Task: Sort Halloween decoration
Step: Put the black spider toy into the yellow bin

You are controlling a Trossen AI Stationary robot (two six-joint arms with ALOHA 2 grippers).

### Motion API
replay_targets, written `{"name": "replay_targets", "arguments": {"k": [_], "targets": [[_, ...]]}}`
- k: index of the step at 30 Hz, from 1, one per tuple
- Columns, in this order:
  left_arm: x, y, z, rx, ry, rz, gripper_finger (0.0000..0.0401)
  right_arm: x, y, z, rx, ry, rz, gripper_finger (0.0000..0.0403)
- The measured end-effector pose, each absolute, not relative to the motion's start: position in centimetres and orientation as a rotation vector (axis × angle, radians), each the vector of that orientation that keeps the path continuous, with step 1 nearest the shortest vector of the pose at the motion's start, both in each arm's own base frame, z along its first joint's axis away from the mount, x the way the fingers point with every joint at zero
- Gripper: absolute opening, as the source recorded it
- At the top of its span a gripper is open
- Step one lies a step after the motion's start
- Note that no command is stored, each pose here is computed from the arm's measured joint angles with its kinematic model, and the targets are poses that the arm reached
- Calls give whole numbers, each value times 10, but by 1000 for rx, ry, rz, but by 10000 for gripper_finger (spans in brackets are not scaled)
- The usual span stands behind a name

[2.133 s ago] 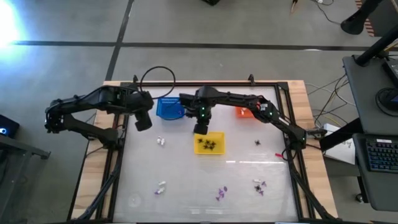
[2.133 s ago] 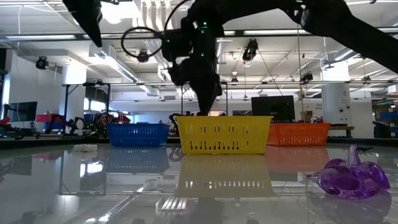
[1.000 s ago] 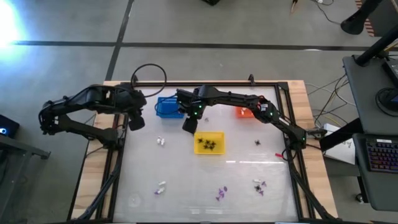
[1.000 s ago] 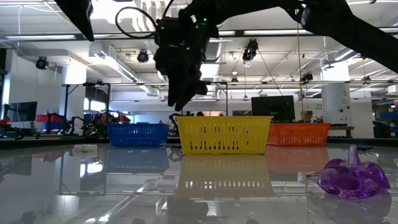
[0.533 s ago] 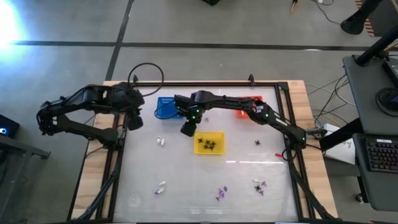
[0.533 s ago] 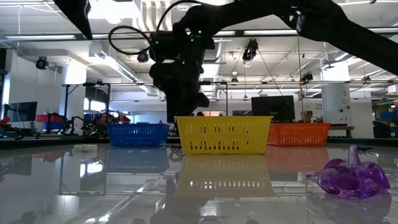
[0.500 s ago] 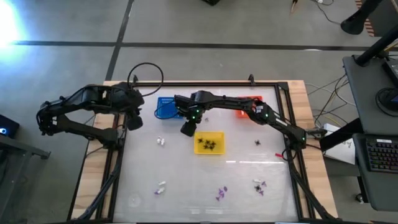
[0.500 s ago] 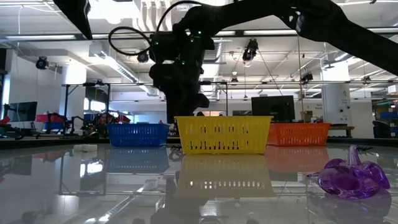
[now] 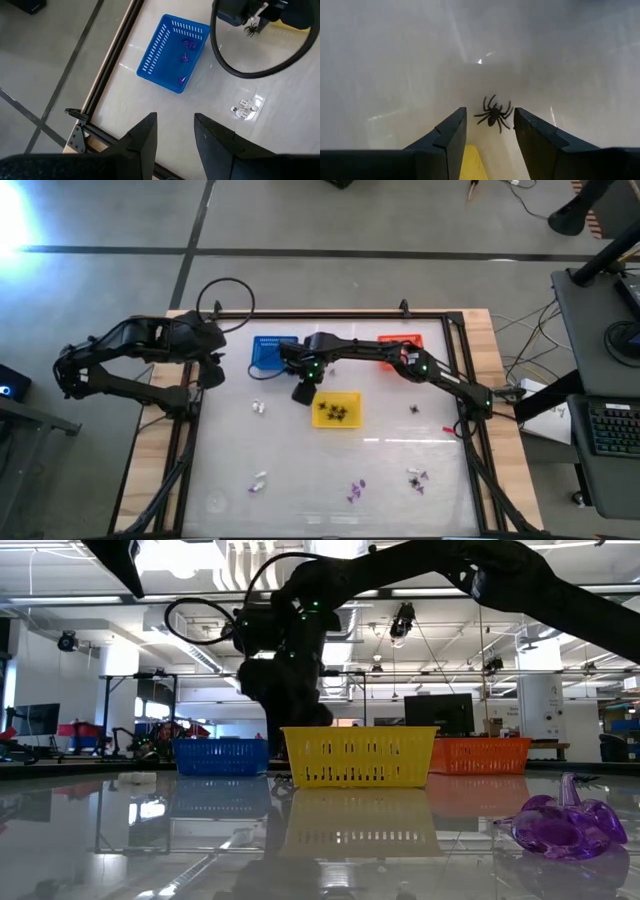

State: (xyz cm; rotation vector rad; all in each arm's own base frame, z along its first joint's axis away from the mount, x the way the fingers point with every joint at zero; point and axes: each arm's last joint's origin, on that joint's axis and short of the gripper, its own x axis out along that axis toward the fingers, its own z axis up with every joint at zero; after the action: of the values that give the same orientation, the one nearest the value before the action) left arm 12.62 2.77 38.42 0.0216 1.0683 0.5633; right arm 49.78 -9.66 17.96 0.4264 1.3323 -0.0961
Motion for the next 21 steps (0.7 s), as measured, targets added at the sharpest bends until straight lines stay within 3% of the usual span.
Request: {"name": "replay_targets", "arguments": {"k": [21], "targets": [[127, 28, 384, 12, 1062, 568, 112, 500, -99, 169, 394, 1336, -25, 157]]}}
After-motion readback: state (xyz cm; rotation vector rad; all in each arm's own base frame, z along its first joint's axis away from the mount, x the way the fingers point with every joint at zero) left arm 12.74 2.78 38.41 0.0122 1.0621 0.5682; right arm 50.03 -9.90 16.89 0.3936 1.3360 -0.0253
